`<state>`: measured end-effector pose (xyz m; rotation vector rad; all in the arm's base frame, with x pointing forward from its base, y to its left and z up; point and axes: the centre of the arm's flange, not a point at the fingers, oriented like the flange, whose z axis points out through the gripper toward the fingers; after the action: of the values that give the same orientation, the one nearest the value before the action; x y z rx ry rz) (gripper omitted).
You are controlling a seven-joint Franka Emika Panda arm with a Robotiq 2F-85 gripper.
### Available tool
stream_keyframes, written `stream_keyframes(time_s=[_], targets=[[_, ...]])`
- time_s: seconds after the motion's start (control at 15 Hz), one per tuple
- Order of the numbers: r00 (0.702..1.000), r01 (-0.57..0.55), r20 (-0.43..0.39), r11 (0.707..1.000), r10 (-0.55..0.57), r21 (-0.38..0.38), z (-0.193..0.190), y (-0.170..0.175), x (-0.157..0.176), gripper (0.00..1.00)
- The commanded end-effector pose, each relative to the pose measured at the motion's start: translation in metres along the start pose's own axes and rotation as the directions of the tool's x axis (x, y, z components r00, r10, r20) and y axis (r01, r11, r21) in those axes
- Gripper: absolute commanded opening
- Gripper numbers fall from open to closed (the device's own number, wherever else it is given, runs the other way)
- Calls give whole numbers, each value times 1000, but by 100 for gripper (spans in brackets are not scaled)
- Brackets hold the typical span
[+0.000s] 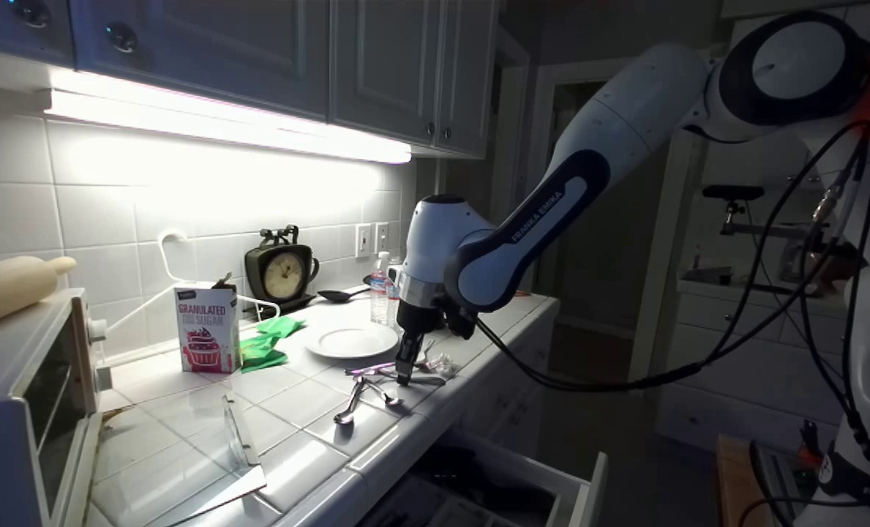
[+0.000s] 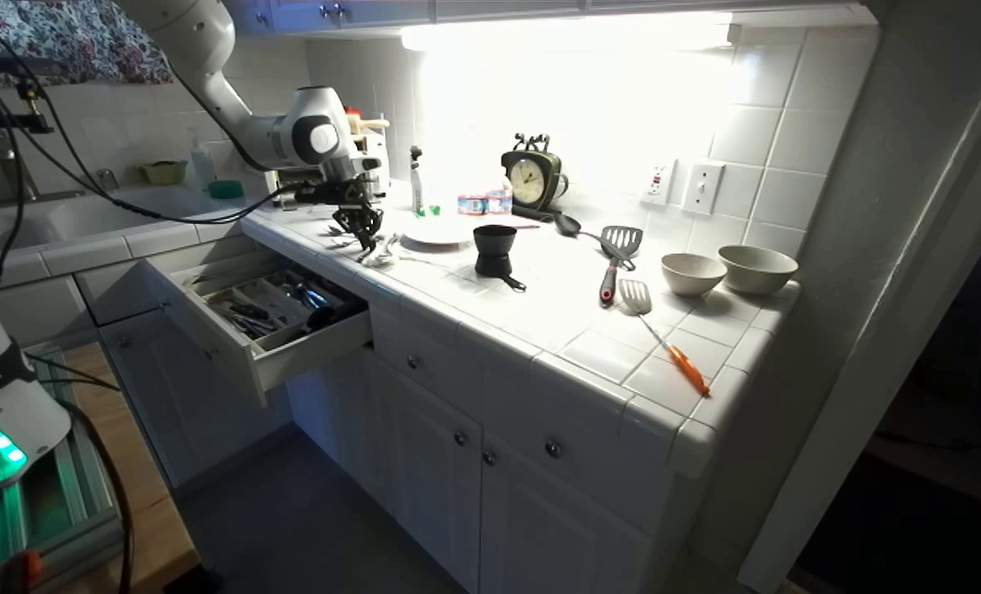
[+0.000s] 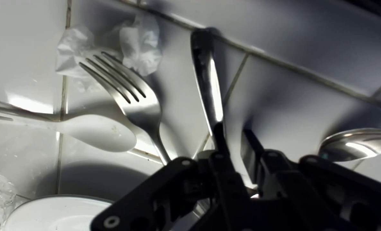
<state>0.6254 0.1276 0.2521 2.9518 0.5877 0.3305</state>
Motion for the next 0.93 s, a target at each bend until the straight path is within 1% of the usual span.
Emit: stream_keyframes(time_s=[0.0,0.2,0.27,0.33,0.67,0.8,0.87], targets=[[999,-48,-2,999,48,-1,5,3,9,0],[997,-71,-1,997,71,-6,2,7,10,0],[997,-72,-11,997,72,-7,0,7,11,26],[997,-72,-16,997,72,-4,-2,8,12,27],[997,-58,-43,998,59,16,-3,9,20,60],[998,-52,-45,998,54,31,-2,8,21,76],[998,-51,-44,998,53,39,0,7,21,54]])
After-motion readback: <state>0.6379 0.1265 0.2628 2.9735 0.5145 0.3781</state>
